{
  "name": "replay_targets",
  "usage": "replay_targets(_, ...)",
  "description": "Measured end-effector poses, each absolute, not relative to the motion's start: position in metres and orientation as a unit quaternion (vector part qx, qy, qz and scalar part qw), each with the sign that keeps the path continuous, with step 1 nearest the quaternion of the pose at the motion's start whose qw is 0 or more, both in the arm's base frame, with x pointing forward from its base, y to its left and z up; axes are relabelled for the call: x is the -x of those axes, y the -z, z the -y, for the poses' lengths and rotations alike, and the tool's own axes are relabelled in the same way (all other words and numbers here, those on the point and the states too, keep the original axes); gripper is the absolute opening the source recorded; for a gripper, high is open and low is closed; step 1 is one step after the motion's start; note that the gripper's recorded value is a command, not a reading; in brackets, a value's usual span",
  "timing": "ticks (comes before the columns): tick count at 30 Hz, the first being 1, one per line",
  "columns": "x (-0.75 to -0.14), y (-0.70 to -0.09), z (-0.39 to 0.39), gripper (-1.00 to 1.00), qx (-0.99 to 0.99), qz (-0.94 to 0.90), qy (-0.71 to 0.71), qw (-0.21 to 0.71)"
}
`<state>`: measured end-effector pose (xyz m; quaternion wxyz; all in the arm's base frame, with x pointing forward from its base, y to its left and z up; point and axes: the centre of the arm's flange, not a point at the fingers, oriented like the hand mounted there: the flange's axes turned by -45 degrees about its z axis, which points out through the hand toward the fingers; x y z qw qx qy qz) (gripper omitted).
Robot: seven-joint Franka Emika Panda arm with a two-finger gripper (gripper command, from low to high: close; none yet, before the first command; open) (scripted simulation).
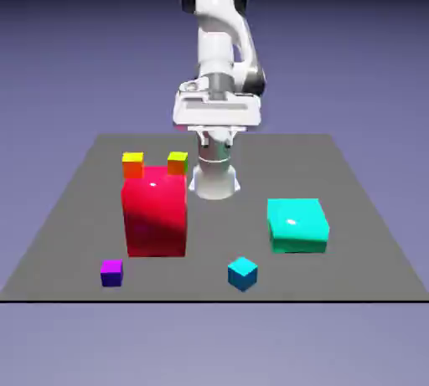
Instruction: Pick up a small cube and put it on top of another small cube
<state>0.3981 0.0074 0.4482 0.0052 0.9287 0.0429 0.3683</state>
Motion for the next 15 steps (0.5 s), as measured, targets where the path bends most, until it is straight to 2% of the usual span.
replay_targets(15, -0.475, -0.288, -0.054, 0.00, -0.955, -0.274, -0.115, 0.000)
